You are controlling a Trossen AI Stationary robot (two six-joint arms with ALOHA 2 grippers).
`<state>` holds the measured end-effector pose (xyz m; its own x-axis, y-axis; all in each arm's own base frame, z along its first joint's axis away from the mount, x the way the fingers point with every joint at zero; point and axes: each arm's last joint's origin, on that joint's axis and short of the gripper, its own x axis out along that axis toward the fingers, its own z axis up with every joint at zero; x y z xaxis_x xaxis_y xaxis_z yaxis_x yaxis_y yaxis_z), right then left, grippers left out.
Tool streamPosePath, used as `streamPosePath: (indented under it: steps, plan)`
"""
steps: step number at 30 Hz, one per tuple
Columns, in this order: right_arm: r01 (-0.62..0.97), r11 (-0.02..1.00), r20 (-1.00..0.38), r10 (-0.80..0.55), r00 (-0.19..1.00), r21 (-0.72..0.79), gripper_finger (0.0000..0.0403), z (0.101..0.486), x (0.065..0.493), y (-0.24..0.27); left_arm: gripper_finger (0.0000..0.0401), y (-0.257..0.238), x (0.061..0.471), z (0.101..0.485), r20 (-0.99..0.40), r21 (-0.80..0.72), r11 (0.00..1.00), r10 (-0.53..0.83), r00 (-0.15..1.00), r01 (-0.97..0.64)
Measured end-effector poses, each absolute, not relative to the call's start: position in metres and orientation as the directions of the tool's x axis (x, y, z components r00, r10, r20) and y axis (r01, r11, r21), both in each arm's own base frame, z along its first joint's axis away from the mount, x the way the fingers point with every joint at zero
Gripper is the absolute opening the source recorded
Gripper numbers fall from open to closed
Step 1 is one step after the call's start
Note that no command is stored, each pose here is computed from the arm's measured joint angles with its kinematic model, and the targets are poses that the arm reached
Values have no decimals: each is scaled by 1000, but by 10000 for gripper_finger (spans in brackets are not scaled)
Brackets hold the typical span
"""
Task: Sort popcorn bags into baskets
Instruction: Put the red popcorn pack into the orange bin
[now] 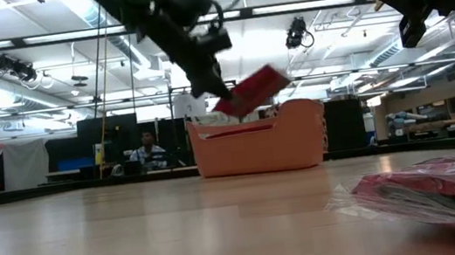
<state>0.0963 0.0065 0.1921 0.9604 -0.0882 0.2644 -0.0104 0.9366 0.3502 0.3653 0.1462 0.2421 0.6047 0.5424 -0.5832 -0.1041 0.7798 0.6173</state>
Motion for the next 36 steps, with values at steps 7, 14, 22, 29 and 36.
streamPosePath:
  steps: [7,14,22,29,36]
  plan:
    - [-10,937,264,-88,960,350,96,192,96,6,37,175,365,218,-611,574,802,554,565,-165]
    - [-10,937,264,-89,960,350,96,192,96,6,111,143,363,246,-588,587,798,537,605,-138]
    - [-12,937,265,-87,960,350,96,192,96,7,104,71,334,279,-568,531,842,433,700,-90]
    - [-12,937,264,-86,961,350,96,192,96,7,78,45,265,258,-556,384,908,373,743,-168]
    - [-12,937,261,-85,962,349,96,192,96,7,73,25,212,251,-483,254,934,348,803,-252]
